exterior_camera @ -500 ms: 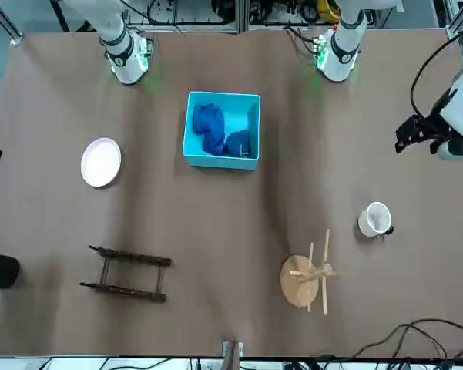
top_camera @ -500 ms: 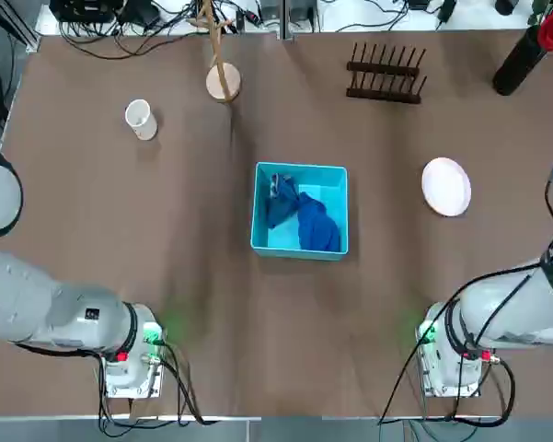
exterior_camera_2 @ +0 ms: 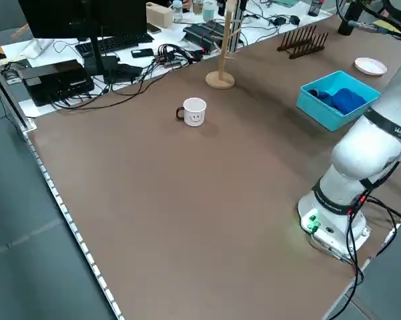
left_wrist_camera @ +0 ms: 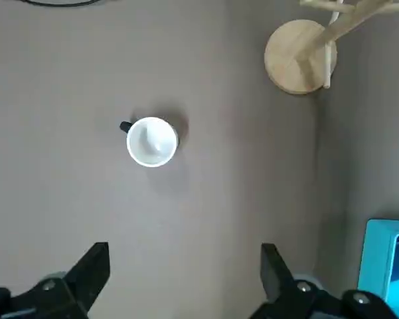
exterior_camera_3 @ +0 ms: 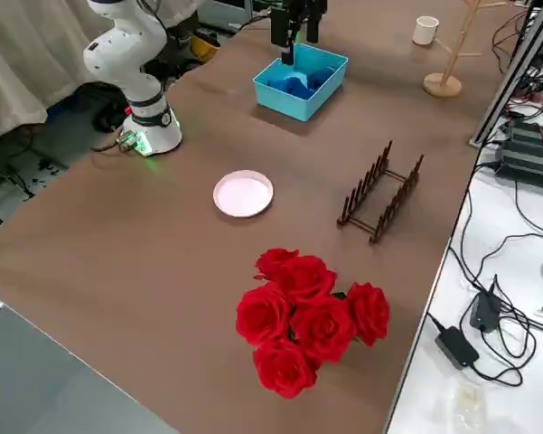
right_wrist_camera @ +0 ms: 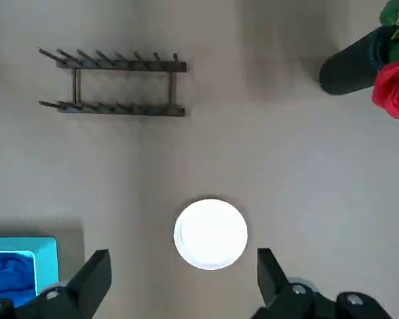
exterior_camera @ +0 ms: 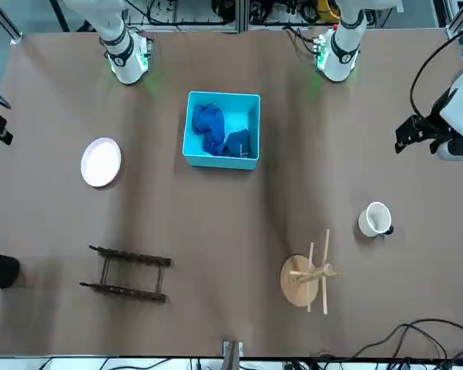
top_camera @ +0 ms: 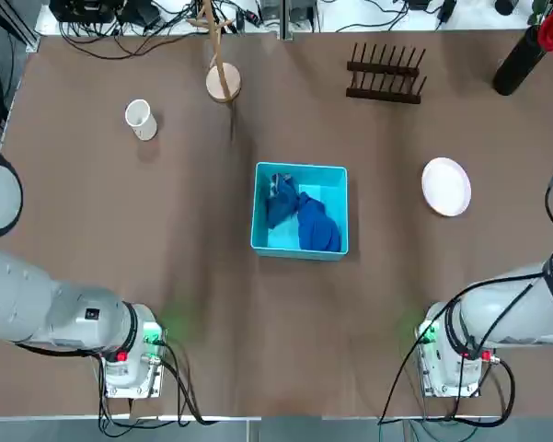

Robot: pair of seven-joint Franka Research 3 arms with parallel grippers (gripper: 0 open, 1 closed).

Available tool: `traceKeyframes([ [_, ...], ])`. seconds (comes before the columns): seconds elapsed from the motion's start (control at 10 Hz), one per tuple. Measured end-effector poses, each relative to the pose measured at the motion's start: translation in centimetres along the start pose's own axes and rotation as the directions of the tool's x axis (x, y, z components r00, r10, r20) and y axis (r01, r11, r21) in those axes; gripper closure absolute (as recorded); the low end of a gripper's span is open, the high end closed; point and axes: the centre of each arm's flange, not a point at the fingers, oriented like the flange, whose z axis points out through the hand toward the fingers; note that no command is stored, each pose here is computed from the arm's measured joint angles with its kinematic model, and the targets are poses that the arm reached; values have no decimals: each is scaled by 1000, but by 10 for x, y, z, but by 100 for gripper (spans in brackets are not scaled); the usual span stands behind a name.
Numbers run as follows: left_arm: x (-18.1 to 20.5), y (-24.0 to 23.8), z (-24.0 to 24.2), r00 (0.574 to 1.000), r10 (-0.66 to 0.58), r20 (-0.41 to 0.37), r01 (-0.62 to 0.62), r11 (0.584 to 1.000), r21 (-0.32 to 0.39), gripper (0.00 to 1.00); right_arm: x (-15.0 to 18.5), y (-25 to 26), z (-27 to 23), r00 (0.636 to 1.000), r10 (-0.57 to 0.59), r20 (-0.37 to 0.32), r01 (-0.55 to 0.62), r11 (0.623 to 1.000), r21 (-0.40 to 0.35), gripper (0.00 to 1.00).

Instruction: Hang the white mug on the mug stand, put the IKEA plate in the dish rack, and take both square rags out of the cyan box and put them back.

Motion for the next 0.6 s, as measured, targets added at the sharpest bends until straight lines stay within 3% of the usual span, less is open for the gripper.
traceKeyframes([
  [0.3, 6, -28, 20, 998, -51, 31, 51, 999, 5, 0, 0, -2, 1, 1000, -7, -2, 7, 1000, 2, 3],
  [0.6, 30, -89, 89, 983, -181, 31, 181, 983, 9, 0, 0, -3, 1, 1000, -8, -3, 8, 1000, 3, 3],
])
